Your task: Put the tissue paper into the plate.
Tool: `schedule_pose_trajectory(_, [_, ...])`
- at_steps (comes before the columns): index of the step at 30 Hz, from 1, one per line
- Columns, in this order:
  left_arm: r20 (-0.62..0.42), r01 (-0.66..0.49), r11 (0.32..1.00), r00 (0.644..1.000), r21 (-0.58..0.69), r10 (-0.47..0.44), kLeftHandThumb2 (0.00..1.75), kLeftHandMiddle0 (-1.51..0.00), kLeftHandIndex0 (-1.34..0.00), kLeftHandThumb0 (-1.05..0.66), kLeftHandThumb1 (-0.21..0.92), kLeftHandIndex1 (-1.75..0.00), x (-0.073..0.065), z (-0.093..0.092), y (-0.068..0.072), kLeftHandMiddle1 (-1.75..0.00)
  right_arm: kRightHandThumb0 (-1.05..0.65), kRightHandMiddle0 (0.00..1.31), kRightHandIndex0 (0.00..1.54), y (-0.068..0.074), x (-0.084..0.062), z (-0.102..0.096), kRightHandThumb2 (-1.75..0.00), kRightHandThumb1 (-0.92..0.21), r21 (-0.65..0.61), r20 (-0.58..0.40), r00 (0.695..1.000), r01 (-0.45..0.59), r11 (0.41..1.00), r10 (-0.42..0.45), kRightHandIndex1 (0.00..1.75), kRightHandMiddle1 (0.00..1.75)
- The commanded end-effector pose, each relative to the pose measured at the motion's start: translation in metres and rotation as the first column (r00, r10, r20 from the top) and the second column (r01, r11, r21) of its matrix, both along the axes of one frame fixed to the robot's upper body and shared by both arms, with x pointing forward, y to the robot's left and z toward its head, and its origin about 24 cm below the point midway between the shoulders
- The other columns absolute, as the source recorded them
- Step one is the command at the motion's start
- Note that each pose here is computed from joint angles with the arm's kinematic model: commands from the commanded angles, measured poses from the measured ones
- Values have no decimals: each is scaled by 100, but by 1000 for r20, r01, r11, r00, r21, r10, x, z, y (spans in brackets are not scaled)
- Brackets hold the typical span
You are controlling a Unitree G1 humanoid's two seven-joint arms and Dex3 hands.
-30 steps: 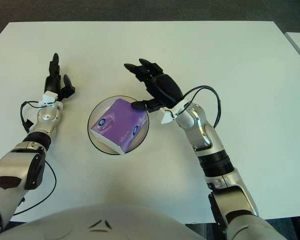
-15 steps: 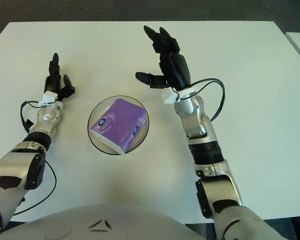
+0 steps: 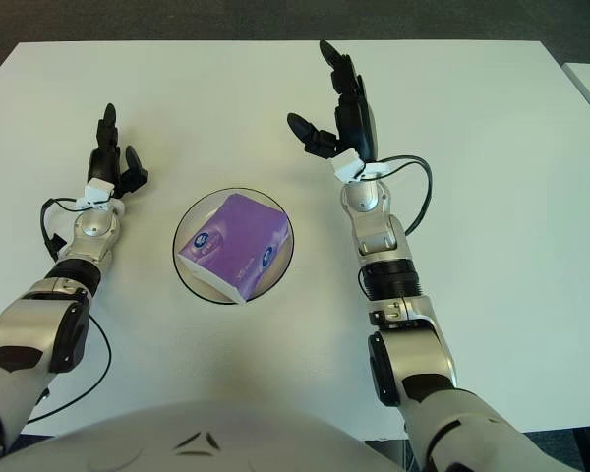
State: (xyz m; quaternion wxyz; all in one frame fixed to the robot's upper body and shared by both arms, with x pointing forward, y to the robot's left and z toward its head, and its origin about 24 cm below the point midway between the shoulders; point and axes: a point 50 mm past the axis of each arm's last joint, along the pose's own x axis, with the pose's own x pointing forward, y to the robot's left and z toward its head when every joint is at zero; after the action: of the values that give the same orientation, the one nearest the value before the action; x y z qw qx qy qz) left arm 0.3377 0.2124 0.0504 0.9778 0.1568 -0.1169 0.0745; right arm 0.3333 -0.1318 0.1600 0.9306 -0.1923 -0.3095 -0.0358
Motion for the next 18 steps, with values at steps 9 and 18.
schedule_pose_trajectory(9, [-316,-39,998,948,-43,24,107,-4,-1,-92,92,-1,-59,-87,-7,-2,-89,0,17,0,10,-9,-64,-92,190,-40,999,1,982,7,21,57])
schedule_pose_trajectory(18, [-309,-38,999,951,-39,24,107,-4,-1,-93,92,-1,-59,-86,-5,-2,-80,0,15,1,17,-22,-67,-92,278,-97,994,-20,960,49,21,54])
